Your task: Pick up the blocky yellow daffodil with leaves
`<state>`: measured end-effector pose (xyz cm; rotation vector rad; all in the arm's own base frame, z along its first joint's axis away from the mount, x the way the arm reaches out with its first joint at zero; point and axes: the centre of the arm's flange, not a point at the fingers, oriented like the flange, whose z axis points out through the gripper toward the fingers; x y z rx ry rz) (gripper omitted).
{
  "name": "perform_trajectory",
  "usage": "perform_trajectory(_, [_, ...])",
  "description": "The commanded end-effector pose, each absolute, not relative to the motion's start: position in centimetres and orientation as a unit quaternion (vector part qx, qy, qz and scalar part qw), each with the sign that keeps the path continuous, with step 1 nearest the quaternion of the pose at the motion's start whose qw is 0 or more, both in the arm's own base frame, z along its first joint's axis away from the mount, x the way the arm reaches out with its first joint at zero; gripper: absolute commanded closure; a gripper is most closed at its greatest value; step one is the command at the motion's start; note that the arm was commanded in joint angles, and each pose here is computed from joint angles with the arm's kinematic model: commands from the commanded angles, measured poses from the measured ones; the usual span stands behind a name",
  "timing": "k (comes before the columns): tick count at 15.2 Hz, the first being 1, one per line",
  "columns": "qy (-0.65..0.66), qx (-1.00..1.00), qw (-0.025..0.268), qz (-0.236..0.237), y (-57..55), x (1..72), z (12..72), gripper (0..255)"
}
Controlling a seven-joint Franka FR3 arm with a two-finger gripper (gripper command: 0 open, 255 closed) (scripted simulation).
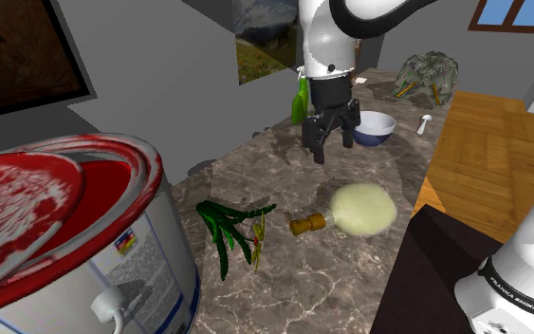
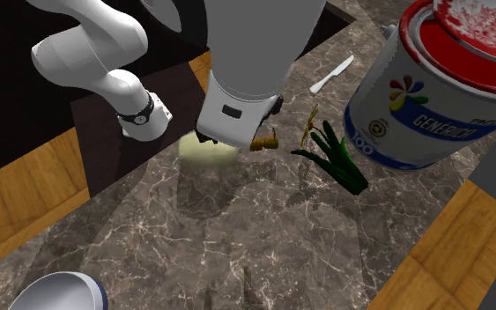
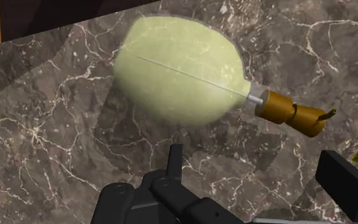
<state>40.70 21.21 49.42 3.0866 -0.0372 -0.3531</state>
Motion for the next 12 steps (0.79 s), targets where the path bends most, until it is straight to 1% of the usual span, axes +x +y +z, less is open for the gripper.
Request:
perform_trajectory(1, [-0.006, 0.993, 0.015, -0.118, 23.5, 41.6, 48.9, 0])
perform_trajectory(12, [0.028, 0.990, 0.003, -0.139, 36.4, 47.4, 44.9, 0])
